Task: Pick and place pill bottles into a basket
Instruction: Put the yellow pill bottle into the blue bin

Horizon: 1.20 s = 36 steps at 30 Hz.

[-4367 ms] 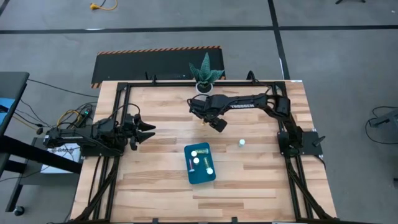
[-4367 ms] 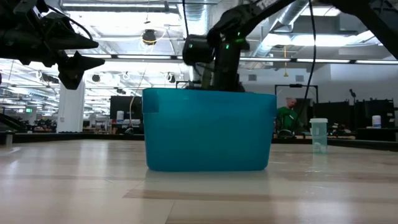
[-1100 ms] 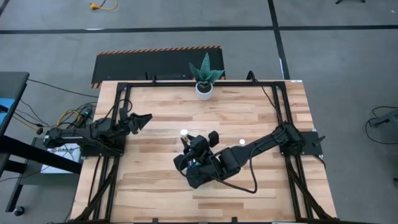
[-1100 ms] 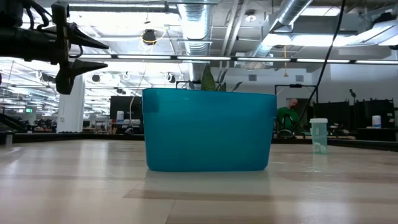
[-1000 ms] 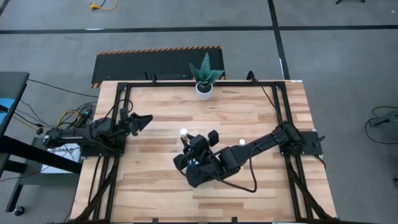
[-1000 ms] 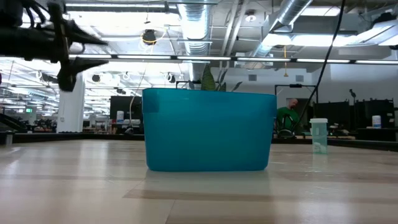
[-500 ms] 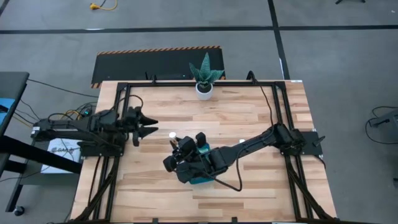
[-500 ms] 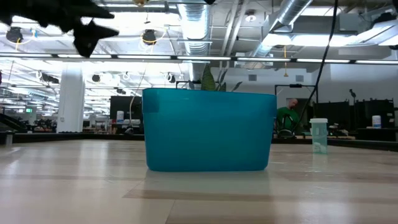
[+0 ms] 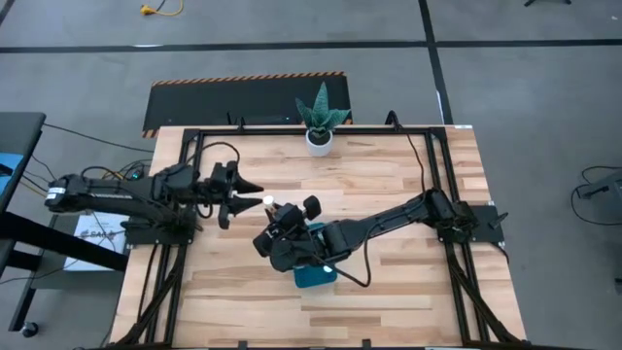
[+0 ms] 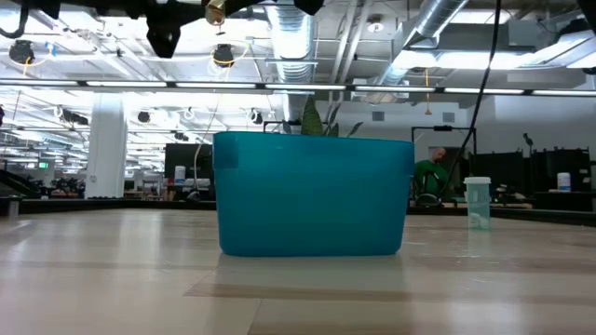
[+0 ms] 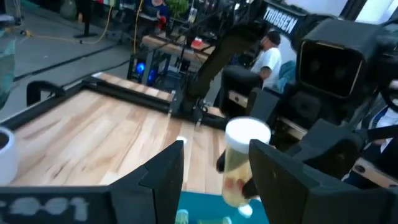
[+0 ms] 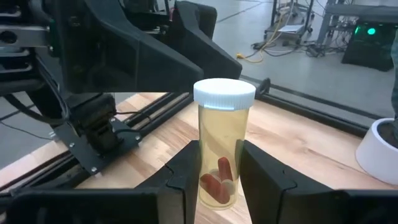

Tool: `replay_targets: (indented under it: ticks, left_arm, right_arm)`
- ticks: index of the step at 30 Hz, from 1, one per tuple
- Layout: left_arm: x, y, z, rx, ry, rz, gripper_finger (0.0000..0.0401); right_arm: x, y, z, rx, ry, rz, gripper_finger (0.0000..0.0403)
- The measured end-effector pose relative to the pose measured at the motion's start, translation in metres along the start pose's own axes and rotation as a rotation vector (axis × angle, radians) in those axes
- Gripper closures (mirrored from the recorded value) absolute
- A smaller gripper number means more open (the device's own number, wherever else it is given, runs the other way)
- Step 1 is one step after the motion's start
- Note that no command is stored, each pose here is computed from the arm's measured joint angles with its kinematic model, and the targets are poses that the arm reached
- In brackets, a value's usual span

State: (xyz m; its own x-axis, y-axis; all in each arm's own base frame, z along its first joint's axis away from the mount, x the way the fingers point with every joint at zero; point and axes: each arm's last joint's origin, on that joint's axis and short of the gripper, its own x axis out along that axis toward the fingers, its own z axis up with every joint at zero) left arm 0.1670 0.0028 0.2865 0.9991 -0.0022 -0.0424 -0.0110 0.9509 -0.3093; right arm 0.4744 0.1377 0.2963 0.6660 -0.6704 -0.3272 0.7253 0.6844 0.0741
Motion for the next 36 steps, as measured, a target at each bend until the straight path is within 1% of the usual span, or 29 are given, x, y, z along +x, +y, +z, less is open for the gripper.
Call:
replay_targets:
  ticks: [5,7,10,18,27,30,36]
  left_arm:
    - [0.005,-0.001,0.003,0.003,0.017,-0.015,0.0232]
    - [0.007,-0.002,0.002,0.001,0.030,-0.037,0.0232]
    - [0.009,-0.001,-0.001,-0.013,0.059,-0.048,0.0232]
    - [0.009,-0.003,0.005,-0.010,-0.006,-0.067,0.0232]
    - [0.013,-0.002,0.002,-0.011,0.009,-0.049,0.0233]
    - [0.013,-0.002,0.003,-0.011,0.000,-0.049,0.0246]
    - [0.013,-0.002,0.005,0.014,-0.019,-0.048,0.0304]
  right_arm:
    - [0.005,-0.003,0.002,0.000,-0.001,-0.013,0.0310]
    - [0.007,-0.003,0.003,0.004,-0.005,-0.014,0.0310]
    - [0.010,-0.004,0.006,-0.019,-0.016,-0.014,0.0310]
    - [0.014,-0.002,0.012,-0.028,-0.035,0.016,0.0310]
    - [0.014,-0.002,0.012,-0.029,-0.034,0.017,0.0310]
    - [0.014,-0.002,0.012,-0.030,-0.034,0.017,0.0310]
    - [0.014,-0.002,0.012,-0.026,-0.037,0.015,0.0310]
